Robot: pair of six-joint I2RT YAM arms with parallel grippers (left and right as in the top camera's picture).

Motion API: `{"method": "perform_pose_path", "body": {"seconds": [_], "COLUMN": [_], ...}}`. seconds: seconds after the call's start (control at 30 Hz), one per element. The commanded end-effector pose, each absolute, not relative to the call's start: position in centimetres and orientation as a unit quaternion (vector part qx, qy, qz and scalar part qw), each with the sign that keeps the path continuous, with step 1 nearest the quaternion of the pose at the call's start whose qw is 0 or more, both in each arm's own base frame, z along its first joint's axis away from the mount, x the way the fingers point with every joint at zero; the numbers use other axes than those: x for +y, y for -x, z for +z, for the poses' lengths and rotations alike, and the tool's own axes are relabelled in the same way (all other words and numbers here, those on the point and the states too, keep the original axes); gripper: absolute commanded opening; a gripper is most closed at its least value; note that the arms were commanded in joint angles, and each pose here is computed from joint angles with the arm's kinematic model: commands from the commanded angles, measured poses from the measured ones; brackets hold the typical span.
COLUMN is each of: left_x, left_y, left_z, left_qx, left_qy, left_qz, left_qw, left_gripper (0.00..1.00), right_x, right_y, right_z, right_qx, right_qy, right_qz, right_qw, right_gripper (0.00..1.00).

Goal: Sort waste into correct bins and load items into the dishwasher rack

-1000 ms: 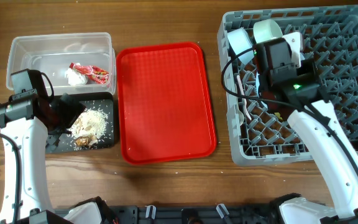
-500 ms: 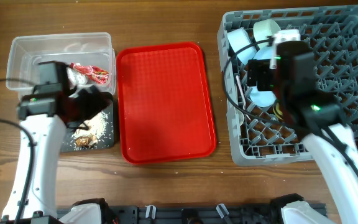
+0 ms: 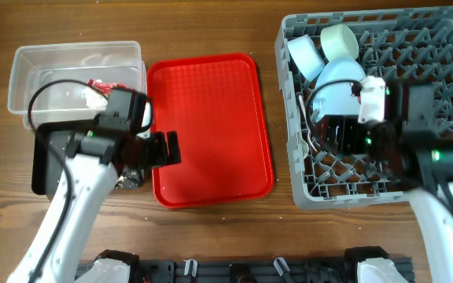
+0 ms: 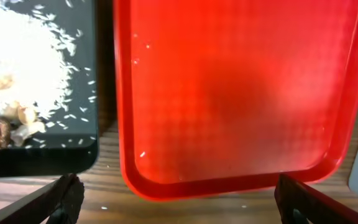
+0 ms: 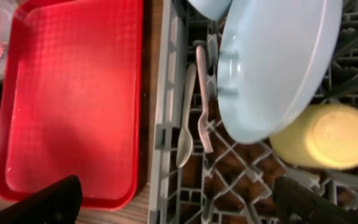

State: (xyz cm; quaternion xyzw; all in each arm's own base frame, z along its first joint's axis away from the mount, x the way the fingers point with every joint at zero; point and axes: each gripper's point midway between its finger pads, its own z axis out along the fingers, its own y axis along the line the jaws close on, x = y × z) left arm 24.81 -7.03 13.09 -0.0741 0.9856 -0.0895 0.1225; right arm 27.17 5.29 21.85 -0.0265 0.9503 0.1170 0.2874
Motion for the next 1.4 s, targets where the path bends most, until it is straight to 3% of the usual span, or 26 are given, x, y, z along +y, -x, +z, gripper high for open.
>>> {"method": "perform_pose_path", "body": {"seconds": [0.0,0.17,0.27,0.77,1.13,1.37], "left_x": [-6.0,-5.6,-5.4,-5.4,-5.4,-5.4], "left_y": [-22.9,-20.9,-20.3,-20.1,-20.1,-20.1], "left_z": [14.4,18.4,20.0,20.2,20.2,20.2], "left_qx": [0.971,0.918,0.902,0.899,0.899,0.899], "left_qy": [0.081,0.088,0.085,0.084,0.084,0.084], "left_qz": [-0.096,-0.148,-0.16,-0.161,-0.161,-0.161], "left_qw": [0.205,0.357,0.392,0.397,0.397,0.397], "left_gripper": [1.0,1.0,1.0,1.0,1.0,1.0], "right_x": [5.5,5.3,5.2,4.6,4.1,3.3], "right_y": [-24.8,-21.2,-21.0,-21.4,-21.6,-23.5], "right_z": [22.5,22.8,23.0,22.9,26.4,24.2], "right_qx": [0.928,0.902,0.901,0.902,0.676,0.605], "right_qy": [0.04,0.038,0.039,0.04,0.096,0.072], "right_qz": [0.129,0.134,0.134,0.113,0.057,0.035], "right_qw": [0.347,0.408,0.411,0.414,0.728,0.792], "right_gripper": [1.0,1.0,1.0,1.0,1.0,1.0]}}
